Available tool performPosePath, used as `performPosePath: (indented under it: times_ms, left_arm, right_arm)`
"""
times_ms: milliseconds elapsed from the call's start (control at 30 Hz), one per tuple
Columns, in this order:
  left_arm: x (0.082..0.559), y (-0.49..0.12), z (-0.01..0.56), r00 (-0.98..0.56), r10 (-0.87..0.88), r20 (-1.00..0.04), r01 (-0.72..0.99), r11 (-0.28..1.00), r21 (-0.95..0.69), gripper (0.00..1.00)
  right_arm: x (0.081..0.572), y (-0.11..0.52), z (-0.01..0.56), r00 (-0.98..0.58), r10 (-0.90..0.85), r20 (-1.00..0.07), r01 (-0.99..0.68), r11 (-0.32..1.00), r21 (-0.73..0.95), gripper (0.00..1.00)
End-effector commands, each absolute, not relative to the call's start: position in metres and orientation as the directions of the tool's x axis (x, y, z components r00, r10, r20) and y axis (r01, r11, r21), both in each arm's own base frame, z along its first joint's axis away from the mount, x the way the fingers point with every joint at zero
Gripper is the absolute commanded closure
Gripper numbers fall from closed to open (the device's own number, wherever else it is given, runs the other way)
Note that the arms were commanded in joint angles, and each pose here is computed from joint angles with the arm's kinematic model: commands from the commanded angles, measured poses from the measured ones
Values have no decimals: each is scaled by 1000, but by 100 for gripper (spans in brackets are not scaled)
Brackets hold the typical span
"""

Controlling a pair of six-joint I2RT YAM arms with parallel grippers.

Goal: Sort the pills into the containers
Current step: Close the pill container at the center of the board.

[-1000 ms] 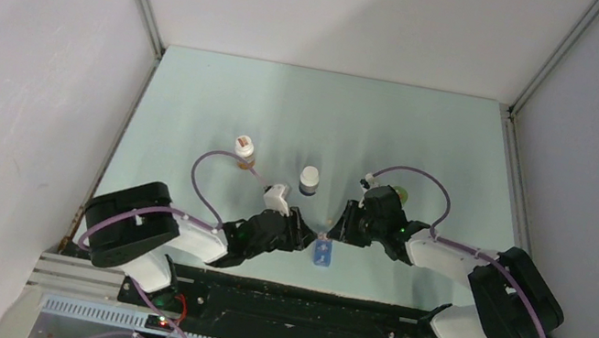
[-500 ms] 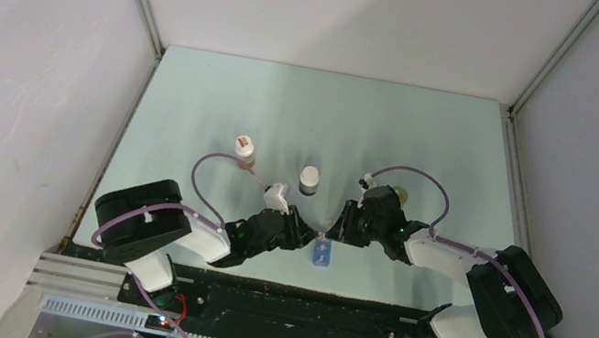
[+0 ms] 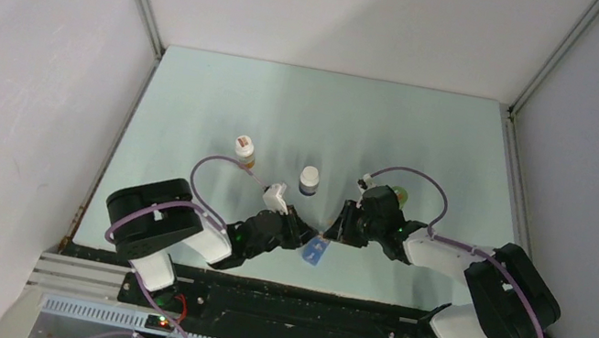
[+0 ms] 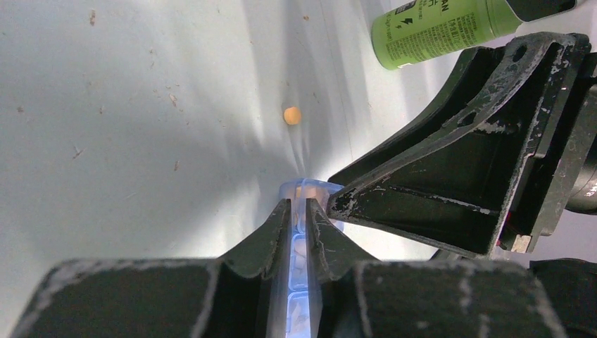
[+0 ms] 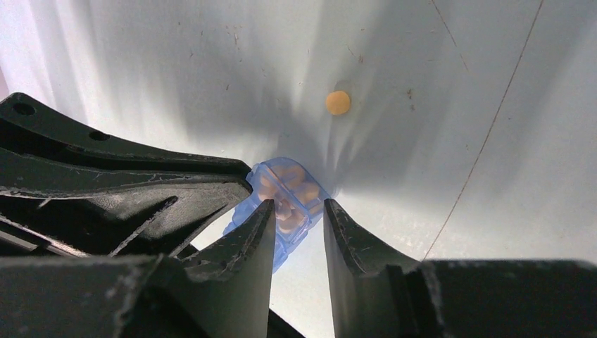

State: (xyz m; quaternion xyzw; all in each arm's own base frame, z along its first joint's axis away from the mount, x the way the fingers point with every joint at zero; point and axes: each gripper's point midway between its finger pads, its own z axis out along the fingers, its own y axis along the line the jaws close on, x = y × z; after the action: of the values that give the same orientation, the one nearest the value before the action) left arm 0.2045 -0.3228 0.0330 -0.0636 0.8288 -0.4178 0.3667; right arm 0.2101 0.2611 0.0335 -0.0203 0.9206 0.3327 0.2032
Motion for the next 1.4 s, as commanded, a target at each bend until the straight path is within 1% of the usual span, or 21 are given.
performPosePath:
  times_ms: [0,200,400,567,900,1033,1067,1133,1367]
  left_arm:
    - [189,-306,-2,-767,-324,-553,177,723,-668,84]
    - [188,-310,-6,-777,-300,-553,183,733,-655,89]
    - [187,-305,-18,-795,-265,-546,156,780,-606,93]
    - [185,-299,-28,-807,-251,-535,128,809,-573,100]
    - [185,-293,-33,-813,-269,-517,82,826,-558,100]
    - [188,-297,-21,-800,-276,-533,101,814,-572,90]
    - [190,-299,-14,-793,-282,-540,110,805,-582,85]
    - [194,-303,-5,-782,-290,-551,124,795,-594,78]
    - [208,-311,24,-735,-299,-608,163,793,-587,64]
  right_arm:
    - [207,262,24,-922,105,-374,-147,797,585,66]
    - [205,262,18,-925,126,-357,-112,810,575,69]
    - [204,257,10,-929,140,-343,-80,828,555,68]
    - [205,255,9,-926,149,-348,-71,834,548,68]
    - [206,255,8,-920,154,-360,-69,842,535,68]
    - [208,260,15,-914,160,-373,-83,825,558,67]
    - [209,261,18,-912,162,-377,-88,820,566,67]
    - [211,264,24,-907,168,-387,-98,808,580,67]
    - [217,271,39,-896,154,-416,-139,792,594,65]
